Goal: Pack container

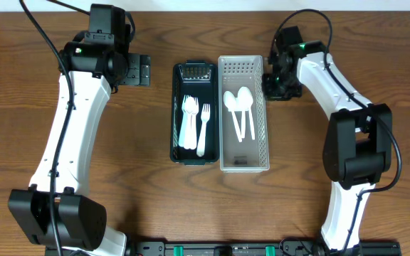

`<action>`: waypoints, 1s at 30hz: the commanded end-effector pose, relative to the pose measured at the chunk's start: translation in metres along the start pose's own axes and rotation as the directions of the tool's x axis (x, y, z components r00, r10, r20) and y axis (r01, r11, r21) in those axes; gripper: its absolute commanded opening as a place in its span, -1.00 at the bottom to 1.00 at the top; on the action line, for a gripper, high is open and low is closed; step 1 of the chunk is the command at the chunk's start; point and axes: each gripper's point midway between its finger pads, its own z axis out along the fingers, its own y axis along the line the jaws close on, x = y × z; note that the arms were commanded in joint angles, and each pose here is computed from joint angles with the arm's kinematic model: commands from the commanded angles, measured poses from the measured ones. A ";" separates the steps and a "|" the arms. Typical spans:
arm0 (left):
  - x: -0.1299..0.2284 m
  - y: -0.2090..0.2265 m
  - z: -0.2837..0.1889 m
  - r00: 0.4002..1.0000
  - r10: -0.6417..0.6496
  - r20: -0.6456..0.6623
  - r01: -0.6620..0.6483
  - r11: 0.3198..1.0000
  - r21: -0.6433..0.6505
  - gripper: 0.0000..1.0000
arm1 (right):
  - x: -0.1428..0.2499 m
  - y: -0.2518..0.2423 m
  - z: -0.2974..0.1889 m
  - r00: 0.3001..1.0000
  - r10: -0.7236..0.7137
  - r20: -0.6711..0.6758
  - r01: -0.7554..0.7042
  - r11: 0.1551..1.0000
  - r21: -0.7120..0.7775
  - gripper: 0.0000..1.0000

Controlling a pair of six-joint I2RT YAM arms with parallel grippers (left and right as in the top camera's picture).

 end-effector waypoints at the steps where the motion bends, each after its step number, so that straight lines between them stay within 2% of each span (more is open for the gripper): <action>1: -0.003 0.003 0.004 1.000 0.014 0.008 -0.014 1.000 -0.014 0.96 | -0.032 -0.050 -0.026 0.988 0.077 0.136 -0.100 0.980 0.174 -0.69; 2: -0.006 0.003 0.004 1.000 0.013 0.019 -0.012 1.000 -0.013 0.96 | -0.041 -0.060 -0.036 0.981 0.082 0.175 -0.118 0.971 0.208 -0.66; 5: -0.014 0.002 0.003 0.999 0.010 0.052 -0.009 1.000 -0.013 0.96 | -0.073 -0.084 -0.074 0.950 0.095 0.298 -0.176 0.950 0.259 -0.26; 11: -0.031 0.010 -0.004 0.992 -0.020 0.123 0.022 1.000 -0.018 0.96 | -0.106 -0.082 -0.163 0.878 0.112 0.465 -0.191 0.974 0.125 0.34; 15: -0.029 0.017 -0.038 0.983 -0.060 0.174 0.065 0.998 -0.023 0.96 | -0.106 -0.084 -0.238 0.777 0.144 0.613 -0.237 0.969 0.073 0.44; 19: -0.026 0.020 -0.090 0.958 -0.103 0.268 0.107 0.994 0.000 0.96 | -0.083 -0.080 -0.292 0.721 0.146 0.677 -0.250 0.967 0.057 0.51; 24: -0.002 0.022 -0.144 0.921 -0.096 0.378 0.103 0.995 0.002 0.96 | -0.047 -0.076 -0.316 0.706 0.182 0.684 -0.279 0.960 0.033 0.48; 30: 0.046 0.025 -0.167 0.861 -0.100 0.498 0.111 0.994 0.007 0.96 | 0.018 -0.059 -0.312 0.687 0.147 0.712 -0.276 0.959 0.069 0.48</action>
